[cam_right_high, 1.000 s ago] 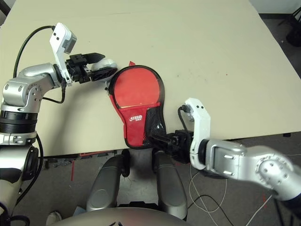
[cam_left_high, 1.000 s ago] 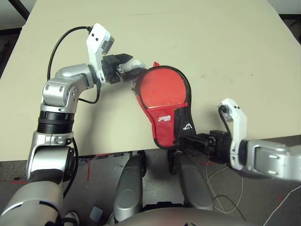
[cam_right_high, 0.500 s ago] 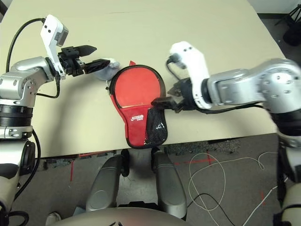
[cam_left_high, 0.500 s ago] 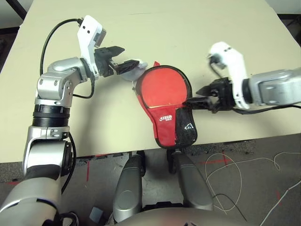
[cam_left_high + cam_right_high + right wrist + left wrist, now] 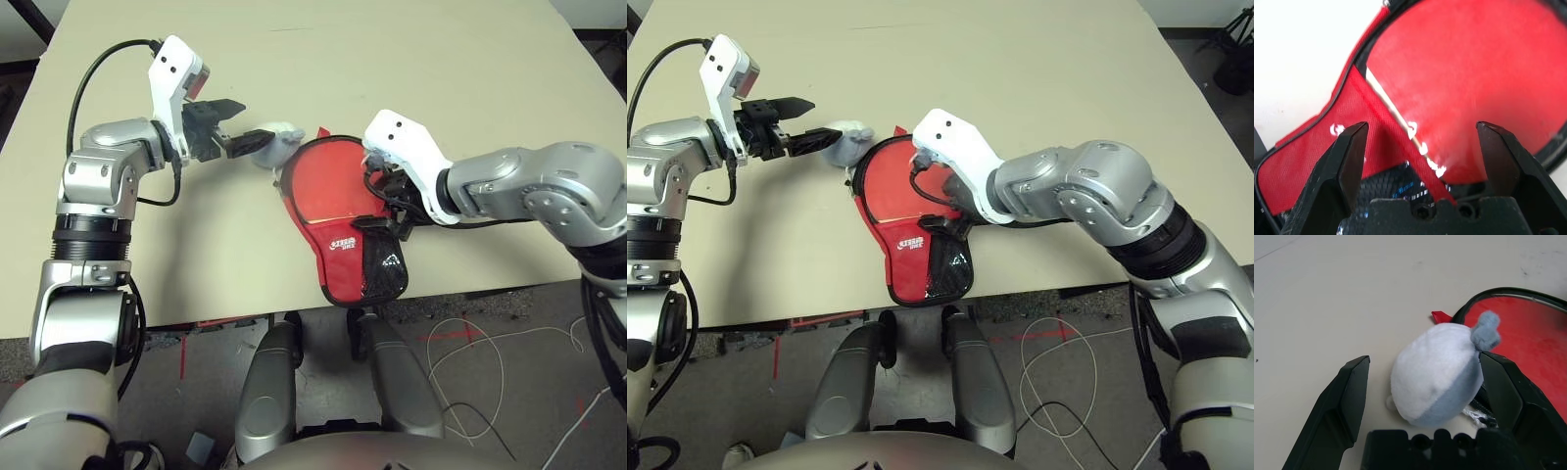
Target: Store the ping-pong paddle in its case and zip it.
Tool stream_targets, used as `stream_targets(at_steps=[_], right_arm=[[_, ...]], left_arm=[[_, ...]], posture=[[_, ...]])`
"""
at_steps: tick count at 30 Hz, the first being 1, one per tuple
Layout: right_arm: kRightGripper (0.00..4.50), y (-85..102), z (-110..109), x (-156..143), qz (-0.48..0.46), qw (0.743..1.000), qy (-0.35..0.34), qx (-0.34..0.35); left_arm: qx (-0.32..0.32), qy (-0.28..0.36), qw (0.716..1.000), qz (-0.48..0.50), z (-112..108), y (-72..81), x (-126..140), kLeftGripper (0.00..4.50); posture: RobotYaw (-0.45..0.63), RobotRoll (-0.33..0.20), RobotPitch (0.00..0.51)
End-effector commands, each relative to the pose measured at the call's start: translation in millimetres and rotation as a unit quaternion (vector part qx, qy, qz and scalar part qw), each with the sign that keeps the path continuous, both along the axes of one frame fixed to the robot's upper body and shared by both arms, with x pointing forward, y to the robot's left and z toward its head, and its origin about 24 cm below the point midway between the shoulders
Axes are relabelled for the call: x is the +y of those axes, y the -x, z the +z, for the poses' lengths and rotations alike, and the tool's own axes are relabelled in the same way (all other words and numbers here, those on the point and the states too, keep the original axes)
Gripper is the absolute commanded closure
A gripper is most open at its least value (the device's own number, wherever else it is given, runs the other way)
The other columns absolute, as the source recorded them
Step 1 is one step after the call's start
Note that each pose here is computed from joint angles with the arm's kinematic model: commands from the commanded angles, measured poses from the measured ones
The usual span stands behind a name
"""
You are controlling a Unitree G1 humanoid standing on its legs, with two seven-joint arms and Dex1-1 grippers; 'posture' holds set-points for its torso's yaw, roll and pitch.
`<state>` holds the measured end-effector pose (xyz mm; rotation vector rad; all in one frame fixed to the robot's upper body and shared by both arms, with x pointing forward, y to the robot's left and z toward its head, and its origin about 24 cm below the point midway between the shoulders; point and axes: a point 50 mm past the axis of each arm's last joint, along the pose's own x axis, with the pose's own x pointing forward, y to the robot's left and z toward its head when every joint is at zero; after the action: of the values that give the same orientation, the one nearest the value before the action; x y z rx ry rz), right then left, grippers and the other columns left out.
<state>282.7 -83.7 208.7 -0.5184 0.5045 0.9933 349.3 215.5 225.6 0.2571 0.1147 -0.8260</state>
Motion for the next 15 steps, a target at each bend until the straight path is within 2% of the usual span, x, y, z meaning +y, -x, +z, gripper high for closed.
stream_targets(at_steps=[1, 10, 15], right_arm=[[0.03, -0.7, 1.1, 3.3, 0.011, 1.0, 0.0, -0.001], [0.03, 7.7, -13.4, -0.4, 0.044, 0.997, 0.044, 0.037], [0.03, 4.7, -19.6, -2.9, 0.044, 0.997, 0.057, 0.037]], left_arm=[[0.022, -0.015, 1.0, -0.008, -8.7, 2.0, -0.1, 0.0], [0.048, -0.03, 0.998, -0.025, -24.5, 2.9, -5.7, 0.0], [0.051, -0.044, 0.997, -0.027, -32.0, -1.5, -10.9, 0.0]], posture=[[0.02, 0.0, 0.261], [0.03, 0.0, 0.265], [0.03, 0.0, 0.264]])
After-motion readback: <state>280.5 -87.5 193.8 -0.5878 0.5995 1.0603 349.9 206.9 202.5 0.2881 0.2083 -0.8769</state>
